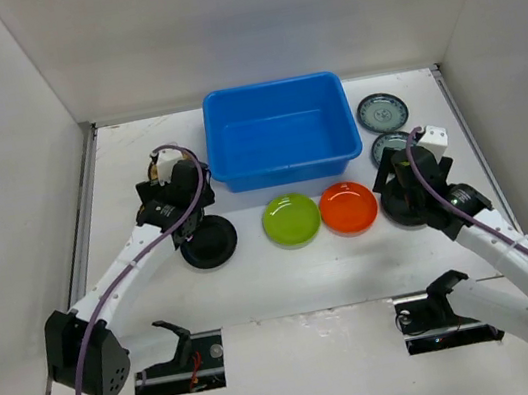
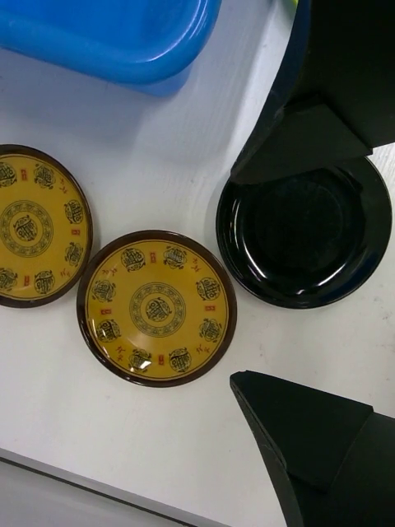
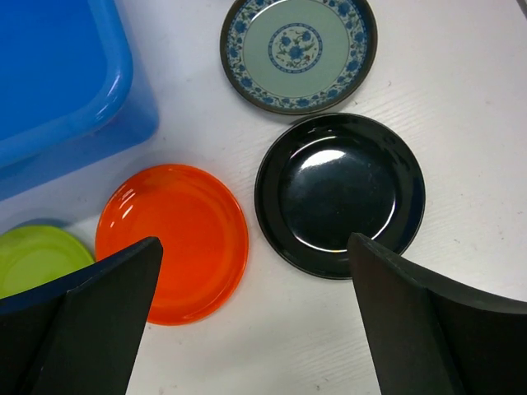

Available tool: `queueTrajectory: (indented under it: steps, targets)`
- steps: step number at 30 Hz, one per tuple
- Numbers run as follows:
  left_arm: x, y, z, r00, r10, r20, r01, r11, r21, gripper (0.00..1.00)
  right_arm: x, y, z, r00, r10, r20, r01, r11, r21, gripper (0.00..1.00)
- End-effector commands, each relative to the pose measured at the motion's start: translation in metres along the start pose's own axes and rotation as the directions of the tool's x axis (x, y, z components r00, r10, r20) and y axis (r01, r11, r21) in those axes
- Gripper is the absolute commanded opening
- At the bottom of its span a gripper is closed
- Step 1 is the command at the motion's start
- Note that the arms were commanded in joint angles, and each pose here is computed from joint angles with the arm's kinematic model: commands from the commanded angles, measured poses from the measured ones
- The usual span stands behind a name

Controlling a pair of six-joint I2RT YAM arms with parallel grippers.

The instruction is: Place the plates into the plastic bin on the countertop

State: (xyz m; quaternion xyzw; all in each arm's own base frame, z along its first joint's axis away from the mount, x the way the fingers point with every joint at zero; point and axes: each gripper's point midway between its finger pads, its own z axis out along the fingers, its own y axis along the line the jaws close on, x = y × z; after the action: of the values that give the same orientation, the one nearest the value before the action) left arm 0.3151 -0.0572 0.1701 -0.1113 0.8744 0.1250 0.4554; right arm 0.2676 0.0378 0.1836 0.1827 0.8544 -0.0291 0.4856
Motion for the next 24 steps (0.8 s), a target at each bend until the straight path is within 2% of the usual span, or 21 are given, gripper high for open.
queueTrajectory:
  steps: [1, 7, 13, 18, 24]
  targets:
    - [-0.011, 0.008, -0.007, 0.998, -0.048, 0.039, 0.048, 0.999, 0.018, 1.0, 0.0, 0.006, 0.0, 1.0, 0.015, 0.011, -0.014, 1.0, -0.024, 1.0]
    - [-0.014, 0.013, -0.015, 0.993, -0.089, 0.077, 0.083, 0.994, 0.074, 1.0, -0.005, 0.011, -0.002, 0.999, 0.021, 0.028, -0.019, 0.998, -0.053, 1.0]
    - [-0.027, 0.005, -0.035, 0.987, -0.115, 0.11, 0.085, 0.966, 0.242, 1.0, -0.027, 0.029, 0.02, 0.995, 0.103, 0.013, -0.102, 0.99, -0.102, 1.0]
    - [-0.039, 0.001, -0.041, 0.976, -0.2, 0.091, 0.157, 0.924, 0.349, 1.0, -0.075, 0.017, 0.065, 0.971, 0.236, 0.04, -0.233, 0.97, -0.071, 1.0]
    - [-0.033, 0.003, -0.041, 0.959, -0.28, 0.031, 0.245, 0.883, 0.401, 1.0, -0.117, -0.022, 0.146, 0.934, 0.357, -0.016, -0.358, 0.933, -0.028, 1.0]
